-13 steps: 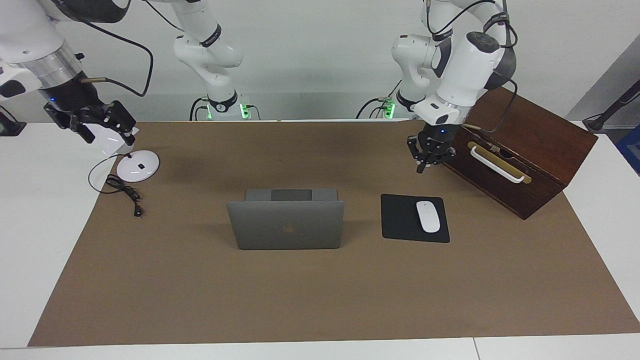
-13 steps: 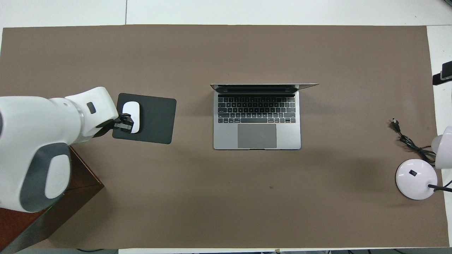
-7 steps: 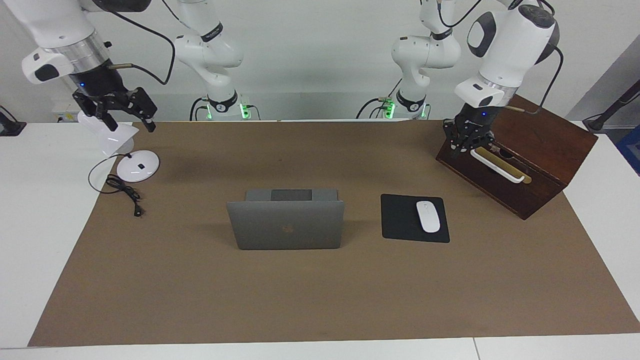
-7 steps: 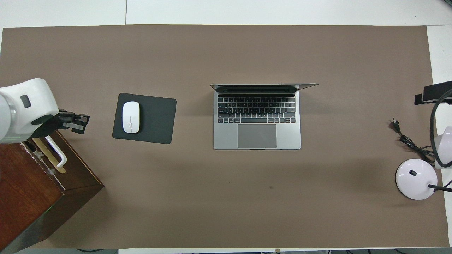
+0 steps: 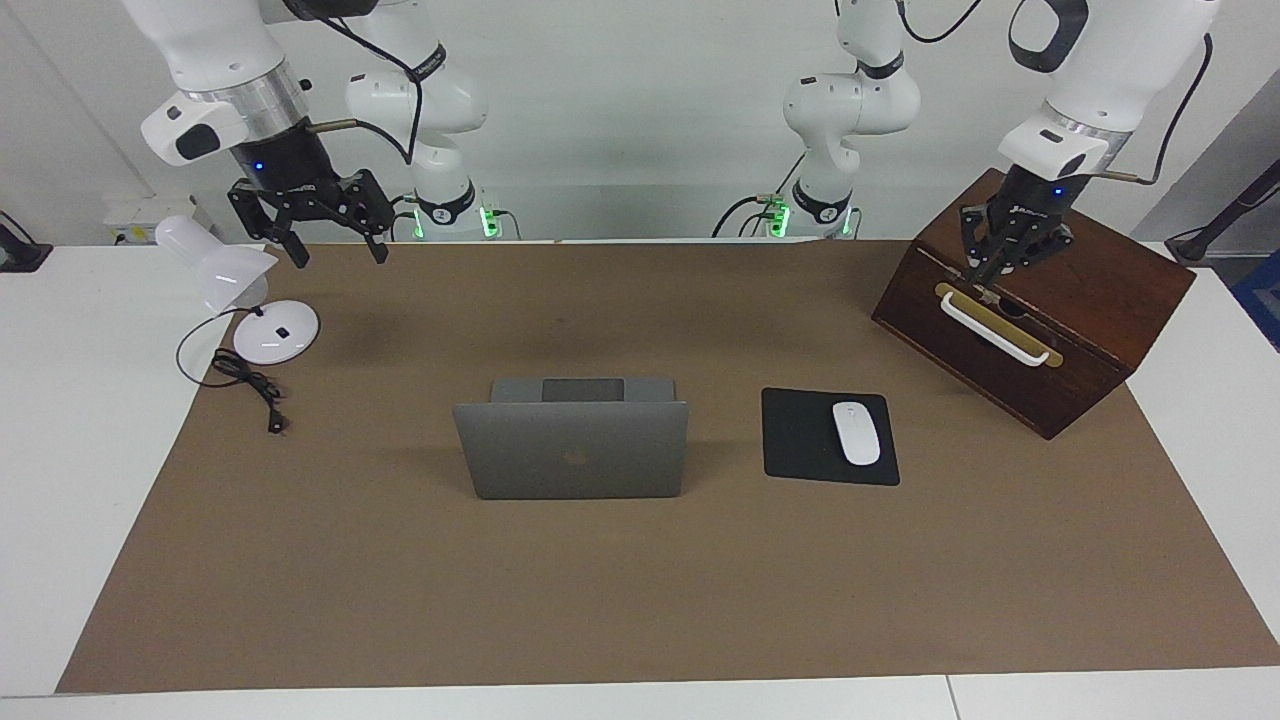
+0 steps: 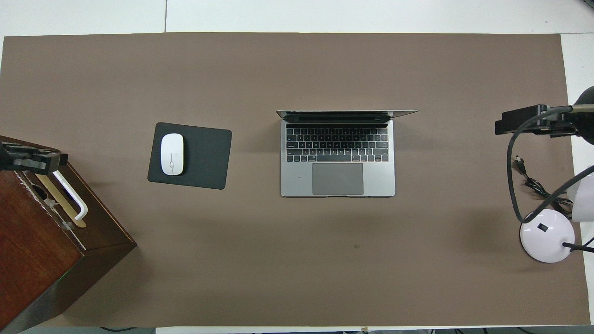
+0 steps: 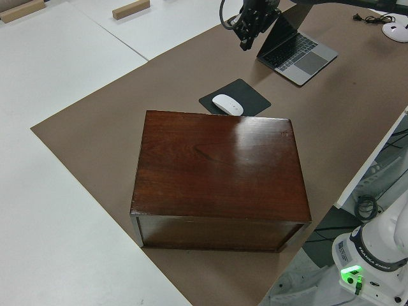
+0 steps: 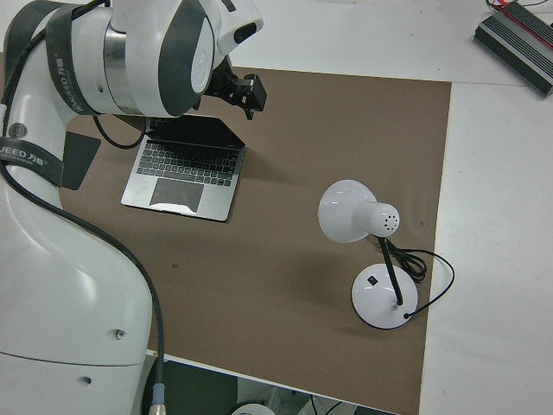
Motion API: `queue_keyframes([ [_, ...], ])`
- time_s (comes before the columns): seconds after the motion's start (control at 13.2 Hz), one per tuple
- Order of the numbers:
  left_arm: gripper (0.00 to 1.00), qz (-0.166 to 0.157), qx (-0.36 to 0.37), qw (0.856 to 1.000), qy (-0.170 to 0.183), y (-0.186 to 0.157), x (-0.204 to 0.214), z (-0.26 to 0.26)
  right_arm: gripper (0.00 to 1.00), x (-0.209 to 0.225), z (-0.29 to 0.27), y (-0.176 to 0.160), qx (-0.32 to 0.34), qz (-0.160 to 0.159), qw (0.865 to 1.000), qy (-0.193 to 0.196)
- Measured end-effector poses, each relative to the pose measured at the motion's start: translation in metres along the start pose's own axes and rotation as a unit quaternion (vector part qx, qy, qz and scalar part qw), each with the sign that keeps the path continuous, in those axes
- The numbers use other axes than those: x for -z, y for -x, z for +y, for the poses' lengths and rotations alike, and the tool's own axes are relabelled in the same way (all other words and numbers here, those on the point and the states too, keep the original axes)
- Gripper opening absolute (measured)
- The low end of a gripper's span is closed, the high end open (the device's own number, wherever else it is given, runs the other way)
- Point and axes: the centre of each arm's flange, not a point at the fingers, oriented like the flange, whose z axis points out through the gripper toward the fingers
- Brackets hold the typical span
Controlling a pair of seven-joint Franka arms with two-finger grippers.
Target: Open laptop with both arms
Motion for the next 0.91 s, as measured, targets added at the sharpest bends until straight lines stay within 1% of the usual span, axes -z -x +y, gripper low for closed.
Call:
queue_keyframes([
  [0.08, 0.44, -0.001, 0.005, 1.0, -0.003, 0.001, 0.002, -0.004, 1.0, 0.0, 0.002, 0.0, -0.001, 0.0, 1.0, 0.002],
  [0.15, 0.55, -0.001, 0.01, 1.0, -0.004, 0.002, 0.004, -0.006, 1.0, 0.0, 0.003, 0.0, -0.001, 0.0, 1.0, 0.006],
  [0.3, 0.81, -0.001, 0.02, 1.0, -0.007, 0.004, 0.008, -0.013, 1.0, -0.003, 0.005, 0.001, 0.002, -0.005, 1.0, 0.025],
  [0.38, 0.92, 0.0, 0.024, 1.0, -0.009, 0.005, 0.011, -0.017, 1.0, -0.004, 0.006, 0.004, 0.002, -0.015, 0.999, 0.03],
  [0.45, 1.0, 0.002, 0.026, 1.0, -0.013, 0.006, 0.015, -0.021, 1.0, -0.003, 0.009, 0.006, 0.0, -0.022, 0.999, 0.033],
  [0.61, 1.0, 0.004, 0.034, 0.999, -0.017, 0.005, 0.027, -0.022, 1.0, 0.006, 0.02, 0.009, -0.01, -0.024, 0.999, 0.033],
  [0.91, 1.0, -0.004, 0.098, 0.995, -0.017, -0.003, 0.059, -0.021, 1.0, 0.013, 0.033, 0.011, -0.021, -0.021, 0.999, 0.032],
])
